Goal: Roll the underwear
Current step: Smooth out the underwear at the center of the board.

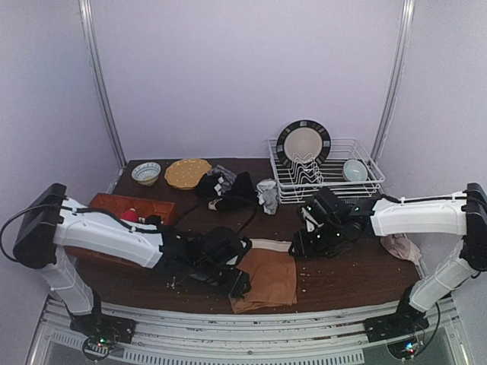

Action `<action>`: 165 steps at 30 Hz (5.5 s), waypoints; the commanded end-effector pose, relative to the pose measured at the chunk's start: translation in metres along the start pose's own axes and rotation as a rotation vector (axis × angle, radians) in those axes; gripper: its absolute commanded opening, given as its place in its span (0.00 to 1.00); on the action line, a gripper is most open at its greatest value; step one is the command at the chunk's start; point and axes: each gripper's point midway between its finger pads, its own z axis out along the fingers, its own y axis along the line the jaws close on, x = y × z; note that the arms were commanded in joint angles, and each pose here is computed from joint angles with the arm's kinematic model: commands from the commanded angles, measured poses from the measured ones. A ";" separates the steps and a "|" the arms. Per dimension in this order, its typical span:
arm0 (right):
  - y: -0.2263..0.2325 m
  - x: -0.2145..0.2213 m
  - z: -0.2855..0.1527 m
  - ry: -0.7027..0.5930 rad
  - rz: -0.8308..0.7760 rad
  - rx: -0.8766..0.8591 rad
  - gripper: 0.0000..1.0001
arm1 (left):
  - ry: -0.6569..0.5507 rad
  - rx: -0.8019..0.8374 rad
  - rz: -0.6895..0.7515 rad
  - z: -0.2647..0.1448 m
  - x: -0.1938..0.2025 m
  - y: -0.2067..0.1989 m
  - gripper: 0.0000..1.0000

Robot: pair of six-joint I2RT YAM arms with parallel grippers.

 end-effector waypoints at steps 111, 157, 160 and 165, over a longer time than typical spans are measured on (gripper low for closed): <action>-0.001 0.012 0.071 0.119 0.273 -0.259 0.00 | -0.053 -0.132 -0.129 0.001 -0.013 0.040 0.45; 0.016 -0.016 0.032 -0.034 0.323 -0.002 0.00 | 0.005 -0.048 -0.136 0.031 0.019 0.043 0.37; -0.010 -0.012 0.031 -0.034 0.327 0.062 0.00 | 0.010 -0.049 -0.138 0.031 0.020 0.043 0.37; -0.006 -0.014 0.018 -0.007 0.250 0.066 0.35 | -0.004 -0.040 -0.148 0.017 0.016 0.040 0.41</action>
